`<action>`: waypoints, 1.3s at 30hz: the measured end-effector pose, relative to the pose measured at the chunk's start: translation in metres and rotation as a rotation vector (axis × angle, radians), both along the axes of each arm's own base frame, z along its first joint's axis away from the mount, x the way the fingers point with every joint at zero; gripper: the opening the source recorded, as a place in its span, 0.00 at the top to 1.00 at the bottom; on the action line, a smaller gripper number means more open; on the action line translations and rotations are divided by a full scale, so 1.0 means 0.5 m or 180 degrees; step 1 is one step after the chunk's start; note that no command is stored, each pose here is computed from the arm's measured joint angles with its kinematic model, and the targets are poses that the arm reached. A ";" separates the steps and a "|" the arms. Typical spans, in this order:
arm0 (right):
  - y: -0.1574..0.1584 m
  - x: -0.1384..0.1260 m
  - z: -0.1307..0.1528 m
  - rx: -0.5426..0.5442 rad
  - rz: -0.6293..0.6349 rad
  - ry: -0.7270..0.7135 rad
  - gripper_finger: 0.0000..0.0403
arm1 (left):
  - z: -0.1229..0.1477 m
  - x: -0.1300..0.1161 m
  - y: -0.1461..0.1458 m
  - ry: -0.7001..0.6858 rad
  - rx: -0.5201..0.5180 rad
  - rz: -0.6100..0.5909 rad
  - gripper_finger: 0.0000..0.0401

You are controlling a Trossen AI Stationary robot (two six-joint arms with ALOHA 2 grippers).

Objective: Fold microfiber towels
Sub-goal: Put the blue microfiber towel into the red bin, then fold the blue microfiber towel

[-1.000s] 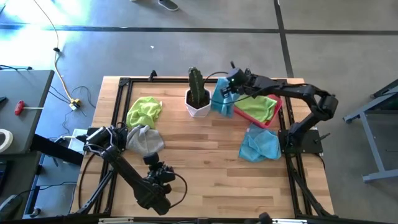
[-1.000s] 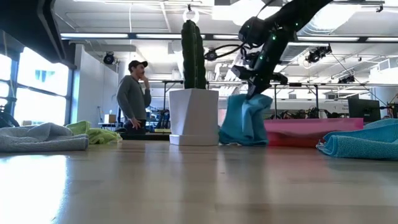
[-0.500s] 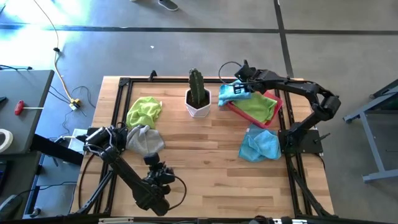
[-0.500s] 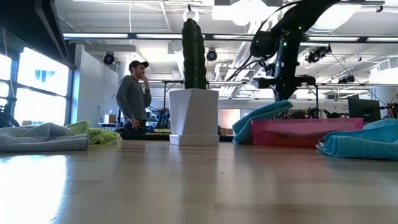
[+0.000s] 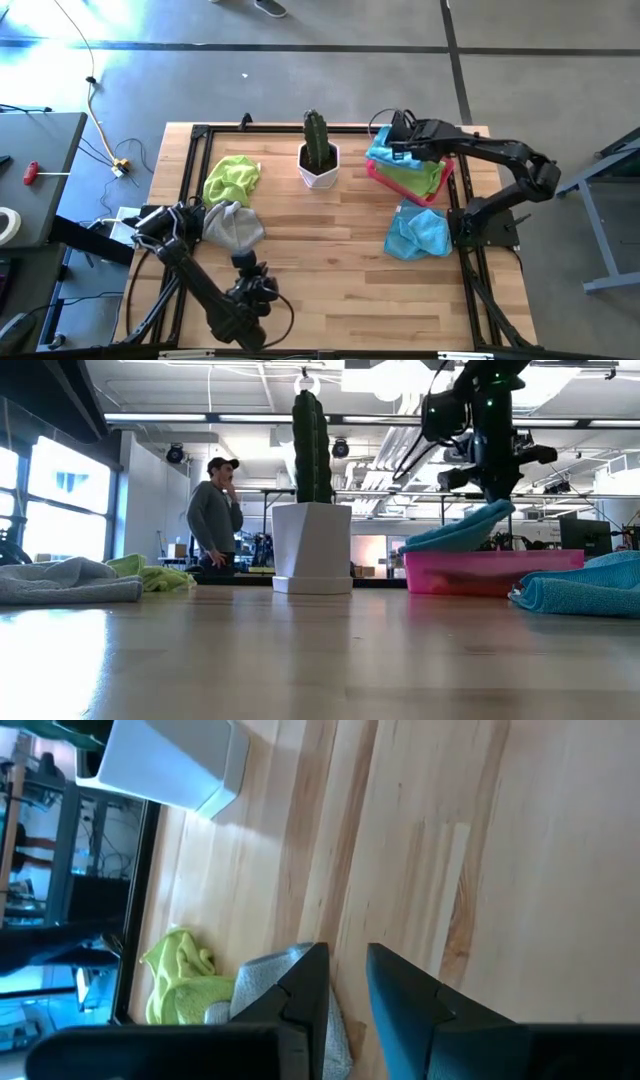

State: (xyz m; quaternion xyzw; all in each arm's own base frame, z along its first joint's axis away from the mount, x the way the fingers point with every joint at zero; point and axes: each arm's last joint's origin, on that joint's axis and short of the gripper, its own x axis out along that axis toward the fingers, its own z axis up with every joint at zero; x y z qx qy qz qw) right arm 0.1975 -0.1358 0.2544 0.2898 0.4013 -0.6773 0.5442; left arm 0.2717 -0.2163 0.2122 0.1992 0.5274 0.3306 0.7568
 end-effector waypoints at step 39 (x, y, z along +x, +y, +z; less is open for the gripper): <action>0.162 0.017 -0.093 0.0794 0.1834 0.0406 0.64 | 0.001 -0.007 -0.010 -0.0185 -0.0008 0.0051 0.84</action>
